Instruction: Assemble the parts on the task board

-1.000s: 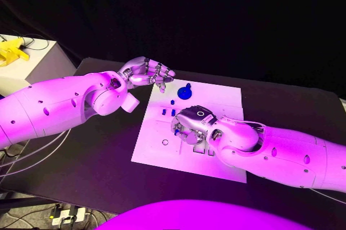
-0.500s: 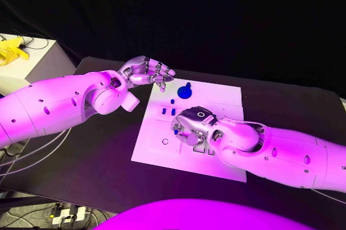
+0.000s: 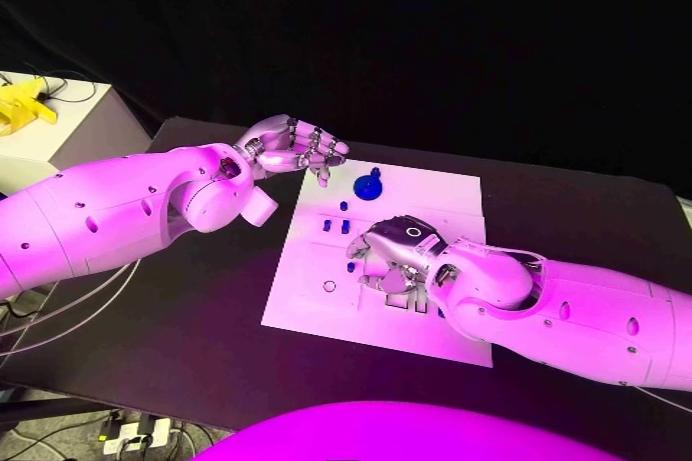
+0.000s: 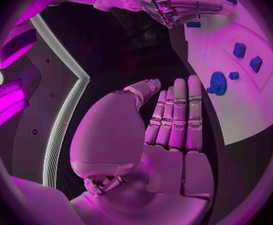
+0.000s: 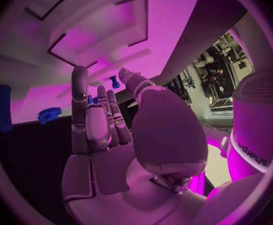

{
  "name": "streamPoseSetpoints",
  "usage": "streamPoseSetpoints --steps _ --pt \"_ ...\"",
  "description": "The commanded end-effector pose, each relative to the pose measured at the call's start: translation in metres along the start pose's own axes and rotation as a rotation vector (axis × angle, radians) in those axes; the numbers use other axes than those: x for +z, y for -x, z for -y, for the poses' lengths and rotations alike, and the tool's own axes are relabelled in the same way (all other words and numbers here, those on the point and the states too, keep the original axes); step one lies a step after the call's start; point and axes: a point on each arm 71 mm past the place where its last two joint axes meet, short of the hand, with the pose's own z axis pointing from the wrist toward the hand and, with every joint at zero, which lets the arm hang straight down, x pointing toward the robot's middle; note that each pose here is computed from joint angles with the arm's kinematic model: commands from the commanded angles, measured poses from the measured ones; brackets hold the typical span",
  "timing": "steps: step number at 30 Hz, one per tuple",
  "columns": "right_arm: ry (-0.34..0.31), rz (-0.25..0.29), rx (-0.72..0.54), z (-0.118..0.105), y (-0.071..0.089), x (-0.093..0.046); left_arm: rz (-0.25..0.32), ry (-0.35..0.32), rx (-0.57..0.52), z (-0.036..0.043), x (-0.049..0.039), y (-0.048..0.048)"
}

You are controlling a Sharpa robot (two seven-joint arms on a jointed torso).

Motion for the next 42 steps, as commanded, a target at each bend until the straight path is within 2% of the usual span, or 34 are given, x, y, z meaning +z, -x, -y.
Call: streamPoseSetpoints --steps 1,7,9,16,20,26,30,36,38,42 --pt "0.017 0.072 0.07 0.003 0.008 -0.006 -0.004 -0.004 -0.008 0.0005 0.0003 -0.0001" --pt "-0.027 0.138 0.315 0.026 0.025 -0.017 0.005 -0.002 -0.006 -0.0004 0.0002 0.0015" --pt "-0.065 0.159 0.442 0.038 0.033 -0.023 0.006 0.0 -0.005 -0.001 0.0001 0.0022" --pt "-0.183 0.18 0.816 0.072 0.053 -0.044 0.009 0.005 -0.004 -0.0032 0.0007 0.0039" --pt "-0.233 0.195 0.966 0.088 0.06 -0.056 0.009 0.007 -0.004 -0.0043 0.0017 0.0038" --pt "-0.286 0.183 1.141 0.108 0.064 -0.068 0.008 0.01 -0.005 -0.0057 0.0025 0.0035" --pt "-0.32 0.203 1.195 0.124 0.068 -0.076 0.007 0.012 -0.006 -0.0066 0.0031 0.0034" --pt "-0.369 0.223 1.194 0.146 0.072 -0.087 0.005 0.015 -0.007 -0.0076 0.0035 0.0034" --pt "-0.37 0.216 1.15 0.15 0.073 -0.09 0.005 0.015 -0.008 -0.0077 0.0036 0.0033" --pt "-0.335 0.171 0.963 0.154 0.075 -0.091 0.002 0.016 -0.009 -0.0079 0.004 0.0027"
